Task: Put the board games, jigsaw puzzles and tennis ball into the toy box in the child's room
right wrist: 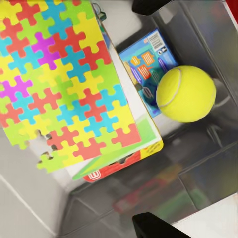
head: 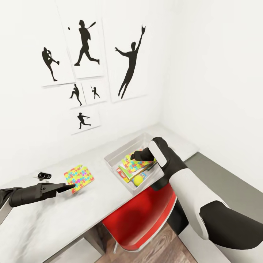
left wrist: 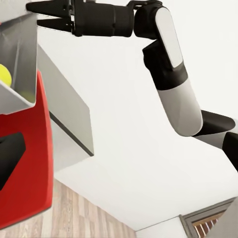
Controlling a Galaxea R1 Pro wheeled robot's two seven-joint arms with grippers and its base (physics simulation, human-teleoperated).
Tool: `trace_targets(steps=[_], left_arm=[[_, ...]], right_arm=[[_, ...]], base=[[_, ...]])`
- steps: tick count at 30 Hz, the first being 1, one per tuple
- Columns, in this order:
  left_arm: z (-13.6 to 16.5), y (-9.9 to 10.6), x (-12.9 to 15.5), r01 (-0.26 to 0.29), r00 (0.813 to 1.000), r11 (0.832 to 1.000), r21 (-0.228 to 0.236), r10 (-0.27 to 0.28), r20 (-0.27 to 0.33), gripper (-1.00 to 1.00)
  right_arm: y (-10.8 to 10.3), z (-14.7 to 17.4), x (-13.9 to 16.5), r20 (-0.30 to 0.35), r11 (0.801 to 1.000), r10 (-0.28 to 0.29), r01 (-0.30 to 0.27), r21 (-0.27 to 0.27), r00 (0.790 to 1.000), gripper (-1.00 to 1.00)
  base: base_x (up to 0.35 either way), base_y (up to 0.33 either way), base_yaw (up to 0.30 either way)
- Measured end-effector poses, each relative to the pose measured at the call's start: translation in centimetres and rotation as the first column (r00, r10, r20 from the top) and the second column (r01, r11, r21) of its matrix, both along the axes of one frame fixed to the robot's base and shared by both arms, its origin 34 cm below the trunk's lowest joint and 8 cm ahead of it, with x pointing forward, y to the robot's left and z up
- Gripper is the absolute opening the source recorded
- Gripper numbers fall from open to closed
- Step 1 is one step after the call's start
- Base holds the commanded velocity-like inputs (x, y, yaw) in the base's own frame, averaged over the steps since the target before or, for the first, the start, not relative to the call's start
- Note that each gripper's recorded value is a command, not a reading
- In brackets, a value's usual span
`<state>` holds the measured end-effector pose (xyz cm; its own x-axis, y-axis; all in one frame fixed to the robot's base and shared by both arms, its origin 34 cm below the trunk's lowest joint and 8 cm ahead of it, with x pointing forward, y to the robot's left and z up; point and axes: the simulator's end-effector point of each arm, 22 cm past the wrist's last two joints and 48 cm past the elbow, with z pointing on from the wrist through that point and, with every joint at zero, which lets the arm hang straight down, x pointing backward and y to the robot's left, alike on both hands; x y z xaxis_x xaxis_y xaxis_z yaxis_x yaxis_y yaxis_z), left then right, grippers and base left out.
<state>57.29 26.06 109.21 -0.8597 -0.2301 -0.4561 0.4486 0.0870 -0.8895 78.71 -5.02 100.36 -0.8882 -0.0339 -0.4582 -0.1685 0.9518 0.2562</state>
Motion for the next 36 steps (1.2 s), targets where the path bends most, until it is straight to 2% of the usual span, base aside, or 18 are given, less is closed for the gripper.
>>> trace_targets(steps=[10,15,25,36], left_arm=[[0.7,0.1,-0.1,-0.002,1.000,1.000,0.001,0.002,0.015,1.00],[1.1,0.1,-0.2,-0.002,1.000,1.000,0.001,0.002,0.023,1.00],[1.8,0.1,-0.4,-0.002,0.999,1.000,0.001,0.002,0.040,1.00],[2.5,0.1,-0.5,-0.003,0.999,1.000,0.002,0.003,0.053,1.00]], right_arm=[[0.0,1.4,0.1,0.024,1.000,-0.001,0.001,0.000,1.000,1.00],[0.1,2.4,0.9,0.071,1.000,-0.019,0.019,0.011,0.997,1.00],[0.7,3.7,1.1,0.127,1.000,0.002,0.001,-0.017,0.992,1.00],[1.3,6.4,1.5,0.184,1.000,0.010,-0.010,-0.005,0.983,1.00]], base=[[0.000,0.016,0.000],[0.000,0.157,0.000],[0.000,0.085,0.000],[0.000,0.003,0.001]])
